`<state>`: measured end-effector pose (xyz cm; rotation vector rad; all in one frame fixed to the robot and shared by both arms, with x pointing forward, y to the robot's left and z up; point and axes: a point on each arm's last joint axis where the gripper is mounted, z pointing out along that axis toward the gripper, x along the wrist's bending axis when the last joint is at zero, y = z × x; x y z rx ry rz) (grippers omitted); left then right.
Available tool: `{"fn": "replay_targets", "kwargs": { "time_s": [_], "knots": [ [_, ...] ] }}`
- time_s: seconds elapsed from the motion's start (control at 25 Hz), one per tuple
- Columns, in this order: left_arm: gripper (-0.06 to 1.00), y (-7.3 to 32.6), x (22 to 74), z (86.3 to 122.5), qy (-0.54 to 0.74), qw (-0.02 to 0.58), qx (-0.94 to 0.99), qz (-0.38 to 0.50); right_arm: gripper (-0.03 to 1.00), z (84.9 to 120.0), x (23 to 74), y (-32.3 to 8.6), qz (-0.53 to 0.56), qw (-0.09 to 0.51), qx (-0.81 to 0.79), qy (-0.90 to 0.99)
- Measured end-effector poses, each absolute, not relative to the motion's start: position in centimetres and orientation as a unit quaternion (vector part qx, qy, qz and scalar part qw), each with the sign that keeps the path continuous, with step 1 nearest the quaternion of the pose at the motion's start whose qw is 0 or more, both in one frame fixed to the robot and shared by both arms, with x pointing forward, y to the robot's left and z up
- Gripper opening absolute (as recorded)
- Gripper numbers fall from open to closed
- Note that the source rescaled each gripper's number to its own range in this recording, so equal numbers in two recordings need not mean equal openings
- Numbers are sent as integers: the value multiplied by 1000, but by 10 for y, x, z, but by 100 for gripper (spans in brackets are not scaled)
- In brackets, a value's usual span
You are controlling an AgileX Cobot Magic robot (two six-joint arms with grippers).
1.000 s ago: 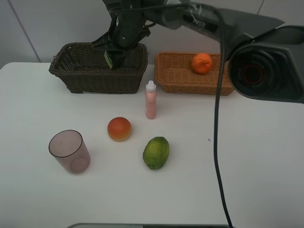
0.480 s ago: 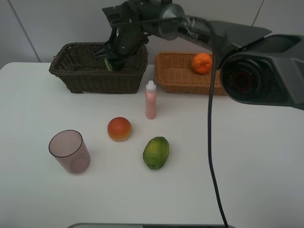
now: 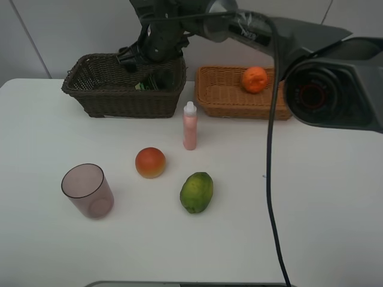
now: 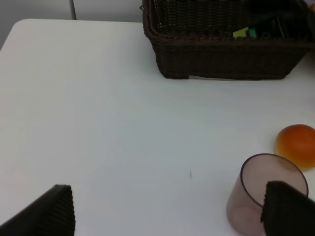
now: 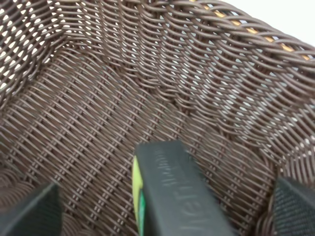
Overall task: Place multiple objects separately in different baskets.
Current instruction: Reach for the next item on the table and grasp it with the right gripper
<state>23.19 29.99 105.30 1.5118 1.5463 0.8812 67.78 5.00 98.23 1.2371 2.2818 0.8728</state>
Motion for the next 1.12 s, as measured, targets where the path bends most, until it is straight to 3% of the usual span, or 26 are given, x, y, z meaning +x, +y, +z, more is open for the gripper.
{"fn": "replay_targets", "kwargs": {
  "time_s": [0.44,1.12],
  "knots": [
    [98,300,232,1053,609,392,596,347,86,1045,648,19,229,165,517,808],
    [98,300,232,1053,609,392,596,347,87,1072,635,9,223,153,554,788]
  ]
}}
